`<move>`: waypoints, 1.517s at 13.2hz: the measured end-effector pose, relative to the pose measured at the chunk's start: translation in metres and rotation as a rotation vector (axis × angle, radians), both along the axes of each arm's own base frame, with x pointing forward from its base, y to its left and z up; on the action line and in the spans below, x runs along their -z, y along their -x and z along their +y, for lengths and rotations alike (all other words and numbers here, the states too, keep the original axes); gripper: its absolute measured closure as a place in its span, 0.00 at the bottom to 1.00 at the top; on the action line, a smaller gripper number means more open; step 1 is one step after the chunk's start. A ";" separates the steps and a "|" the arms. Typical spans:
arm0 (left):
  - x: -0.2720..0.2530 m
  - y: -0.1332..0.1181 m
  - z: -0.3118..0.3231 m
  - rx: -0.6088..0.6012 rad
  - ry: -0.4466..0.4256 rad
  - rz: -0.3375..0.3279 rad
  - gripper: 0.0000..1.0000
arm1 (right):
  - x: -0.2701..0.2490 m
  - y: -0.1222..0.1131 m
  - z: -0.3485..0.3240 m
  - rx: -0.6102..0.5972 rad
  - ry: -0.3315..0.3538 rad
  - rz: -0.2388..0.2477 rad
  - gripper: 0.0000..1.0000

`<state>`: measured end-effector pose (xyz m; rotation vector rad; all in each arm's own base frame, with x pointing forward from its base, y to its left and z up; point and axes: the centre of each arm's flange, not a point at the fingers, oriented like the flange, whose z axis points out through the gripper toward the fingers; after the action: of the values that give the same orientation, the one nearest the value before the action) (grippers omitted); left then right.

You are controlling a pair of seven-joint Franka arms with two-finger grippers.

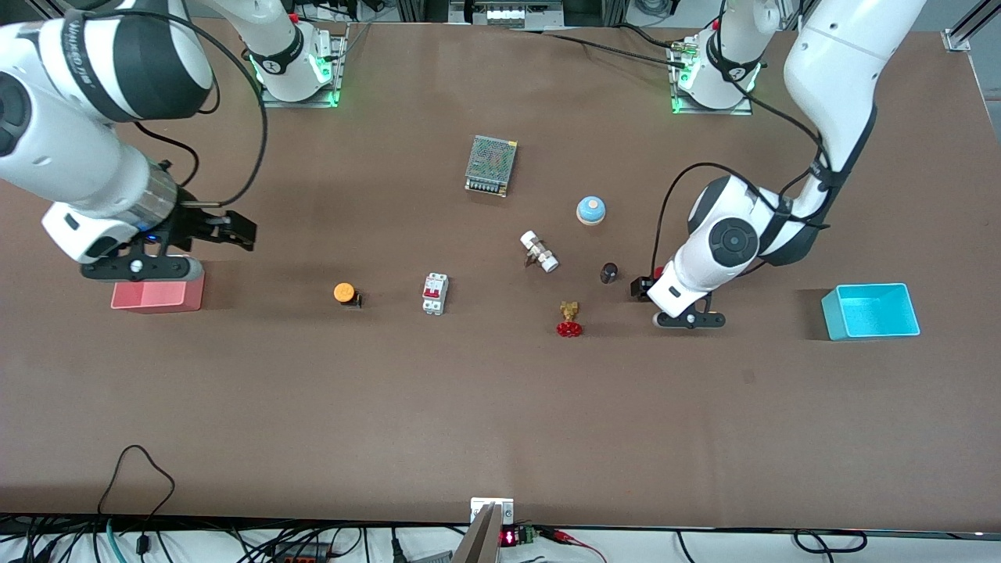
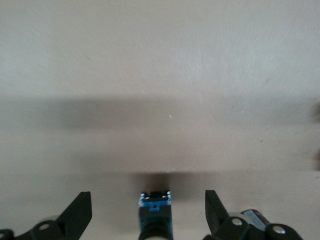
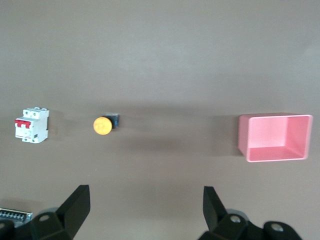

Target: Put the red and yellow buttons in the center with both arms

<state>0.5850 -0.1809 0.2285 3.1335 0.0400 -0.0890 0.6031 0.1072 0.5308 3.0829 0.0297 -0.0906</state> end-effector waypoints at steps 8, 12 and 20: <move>-0.211 -0.037 0.030 0.023 -0.146 0.096 0.00 | -0.039 -0.004 -0.160 0.105 -0.048 -0.012 0.00; -0.289 -0.036 0.064 0.044 -0.127 0.166 0.00 | -0.056 0.016 -0.156 0.067 -0.056 -0.018 0.00; -0.364 -0.012 0.135 0.098 -0.011 -0.008 0.00 | -0.047 0.068 -0.158 0.055 -0.018 -0.054 0.00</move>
<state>0.5974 -0.0461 0.5930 3.1458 -0.1131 -0.0772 0.5348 -0.0504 0.5775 3.1034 -0.0574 -0.0097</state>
